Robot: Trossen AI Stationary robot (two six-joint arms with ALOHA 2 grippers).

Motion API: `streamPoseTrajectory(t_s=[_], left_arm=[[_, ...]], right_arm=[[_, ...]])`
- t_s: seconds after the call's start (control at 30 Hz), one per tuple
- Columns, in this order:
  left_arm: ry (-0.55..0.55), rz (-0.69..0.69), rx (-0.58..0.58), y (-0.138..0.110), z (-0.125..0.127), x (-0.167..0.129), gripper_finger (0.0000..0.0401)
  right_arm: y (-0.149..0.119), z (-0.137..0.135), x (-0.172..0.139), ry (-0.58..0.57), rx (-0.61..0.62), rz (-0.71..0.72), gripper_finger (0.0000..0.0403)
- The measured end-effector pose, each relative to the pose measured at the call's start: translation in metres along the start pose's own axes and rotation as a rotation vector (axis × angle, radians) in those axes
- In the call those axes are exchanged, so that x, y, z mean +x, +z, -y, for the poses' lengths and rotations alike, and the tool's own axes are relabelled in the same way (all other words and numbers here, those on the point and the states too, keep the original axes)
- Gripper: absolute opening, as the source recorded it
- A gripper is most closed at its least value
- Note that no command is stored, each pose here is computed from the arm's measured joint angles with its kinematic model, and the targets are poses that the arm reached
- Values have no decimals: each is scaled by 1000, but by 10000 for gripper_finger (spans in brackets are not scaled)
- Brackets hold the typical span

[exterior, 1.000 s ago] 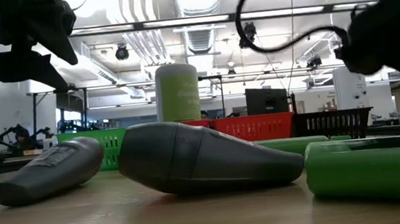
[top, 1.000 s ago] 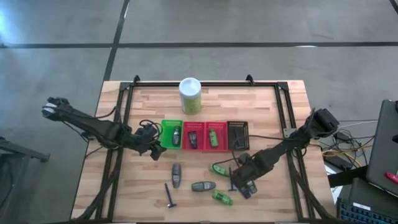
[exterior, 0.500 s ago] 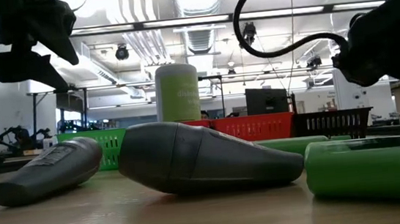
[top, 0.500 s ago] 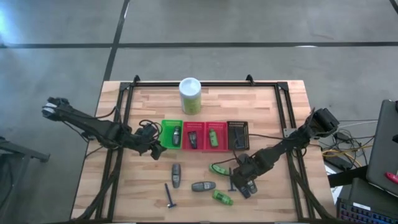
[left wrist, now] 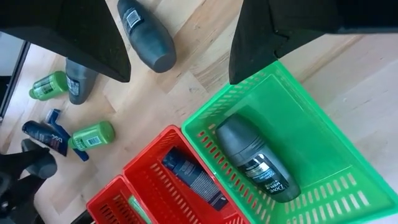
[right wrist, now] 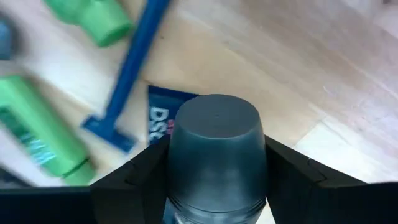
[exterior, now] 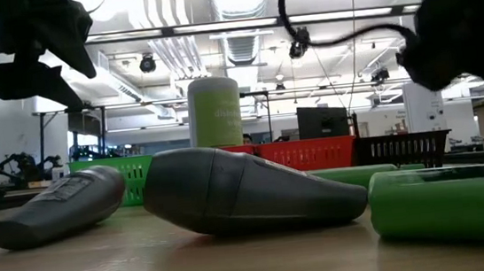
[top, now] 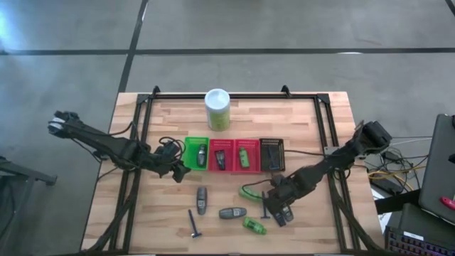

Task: Pick & Place Travel size toiletries
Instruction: Put the gray deodorant in the green bin

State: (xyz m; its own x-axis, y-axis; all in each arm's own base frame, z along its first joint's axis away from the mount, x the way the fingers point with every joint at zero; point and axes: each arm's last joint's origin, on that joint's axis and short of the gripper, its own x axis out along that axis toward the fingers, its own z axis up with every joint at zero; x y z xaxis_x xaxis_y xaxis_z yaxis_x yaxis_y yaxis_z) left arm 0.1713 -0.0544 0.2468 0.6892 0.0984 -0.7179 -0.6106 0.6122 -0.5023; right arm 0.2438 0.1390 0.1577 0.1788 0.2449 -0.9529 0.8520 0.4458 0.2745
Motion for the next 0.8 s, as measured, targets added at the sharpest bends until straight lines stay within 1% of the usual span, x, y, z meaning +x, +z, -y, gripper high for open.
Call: streamPoseTrajectory(t_s=[0.1, 0.2, 0.27, 0.4, 0.5, 0.57, 0.63, 0.7, 0.77, 0.8], left_arm=[[-13, 5, -3, 1, 1, 0, 277], [-43, 18, 3, 2, 4, 0, 278], [-72, 32, 4, 3, 7, 0, 278], [-172, 93, 37, 10, 17, -1, 278], [-242, 199, 107, 18, 26, -4, 278], [-260, 309, 192, 23, 32, -6, 278], [-253, 427, 324, 29, 38, -9, 278], [-196, 560, 536, 32, 45, -12, 278], [-112, 659, 754, 33, 51, -12, 278], [-71, 696, 842, 35, 53, -11, 278]], right_arm=[[1, -1, -17, 67, 23, 45, 196], [3, -1, -41, 172, 65, 157, 196], [5, 0, -60, 284, 107, 280, 196], [13, 3, -96, 513, 241, 566, 196], [22, 6, -112, 602, 320, 715, 196], [31, 7, -118, 630, 362, 781, 196], [43, 5, -122, 655, 396, 829, 196], [57, -1, -124, 702, 416, 867, 196], [70, -8, -126, 757, 428, 905, 196], [76, -11, -127, 788, 433, 922, 196]])
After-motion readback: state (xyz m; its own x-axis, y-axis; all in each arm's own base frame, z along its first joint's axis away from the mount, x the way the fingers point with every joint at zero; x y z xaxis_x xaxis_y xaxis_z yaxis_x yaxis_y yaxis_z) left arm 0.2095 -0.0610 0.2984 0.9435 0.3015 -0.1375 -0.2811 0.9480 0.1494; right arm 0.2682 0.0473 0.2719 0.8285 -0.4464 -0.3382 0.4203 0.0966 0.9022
